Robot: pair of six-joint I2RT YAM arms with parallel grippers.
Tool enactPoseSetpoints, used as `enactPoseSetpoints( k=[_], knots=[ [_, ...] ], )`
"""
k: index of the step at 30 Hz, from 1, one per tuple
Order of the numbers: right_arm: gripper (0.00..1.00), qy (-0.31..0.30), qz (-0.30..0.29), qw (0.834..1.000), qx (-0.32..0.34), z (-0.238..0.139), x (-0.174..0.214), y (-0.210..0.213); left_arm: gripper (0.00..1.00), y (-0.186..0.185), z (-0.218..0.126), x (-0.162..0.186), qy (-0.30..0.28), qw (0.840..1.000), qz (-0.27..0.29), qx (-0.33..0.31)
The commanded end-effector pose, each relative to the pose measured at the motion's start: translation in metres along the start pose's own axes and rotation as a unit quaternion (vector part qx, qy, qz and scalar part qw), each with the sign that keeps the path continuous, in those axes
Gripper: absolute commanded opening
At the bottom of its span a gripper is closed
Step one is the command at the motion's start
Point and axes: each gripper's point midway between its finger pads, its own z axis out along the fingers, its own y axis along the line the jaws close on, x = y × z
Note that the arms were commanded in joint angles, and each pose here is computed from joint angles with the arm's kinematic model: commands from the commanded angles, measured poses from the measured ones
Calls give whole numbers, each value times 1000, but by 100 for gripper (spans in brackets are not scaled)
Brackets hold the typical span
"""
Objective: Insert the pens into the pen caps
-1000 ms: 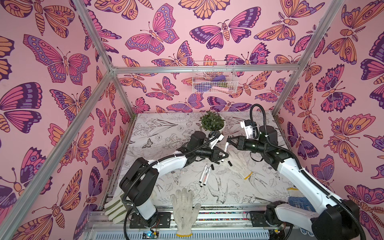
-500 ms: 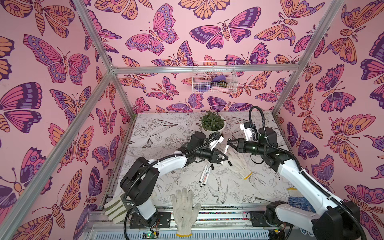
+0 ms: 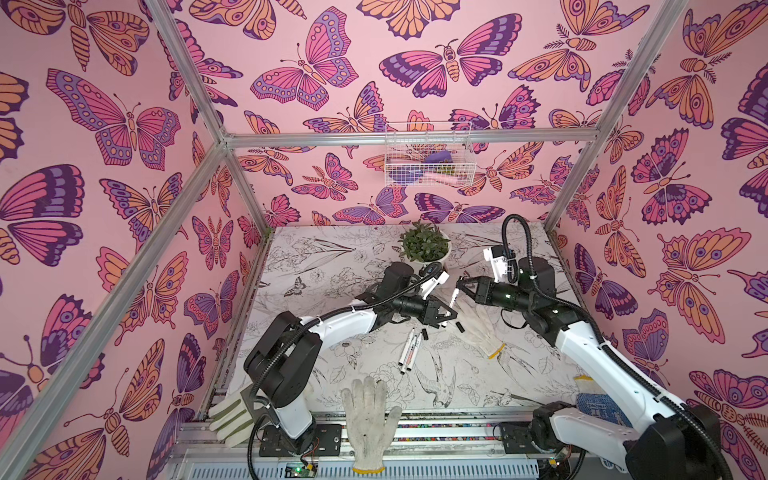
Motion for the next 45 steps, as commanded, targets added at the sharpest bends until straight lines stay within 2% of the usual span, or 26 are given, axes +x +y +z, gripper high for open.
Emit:
enactPoseSetpoints(
  k=[1,9,14,19,26,45],
  knots=[
    [0,46,19,996,-75,-9,5,41,0,53,-14,-13,-34,994,-41,-94],
    [0,31,9,998,-50,-7,-5,33,0,31,-7,8,18,999,-19,-44],
    [0,24,-6,998,-60,-3,-16,39,0,23,0,19,52,998,-13,-31],
    [0,30,-18,997,-67,-4,-13,44,0,25,2,19,56,998,-17,-30],
    [0,13,-49,998,-39,-13,-17,41,0,27,3,19,56,998,-21,-32],
    [0,20,-61,995,-72,-18,-4,55,0,34,2,19,58,997,-33,-41]
  ],
)
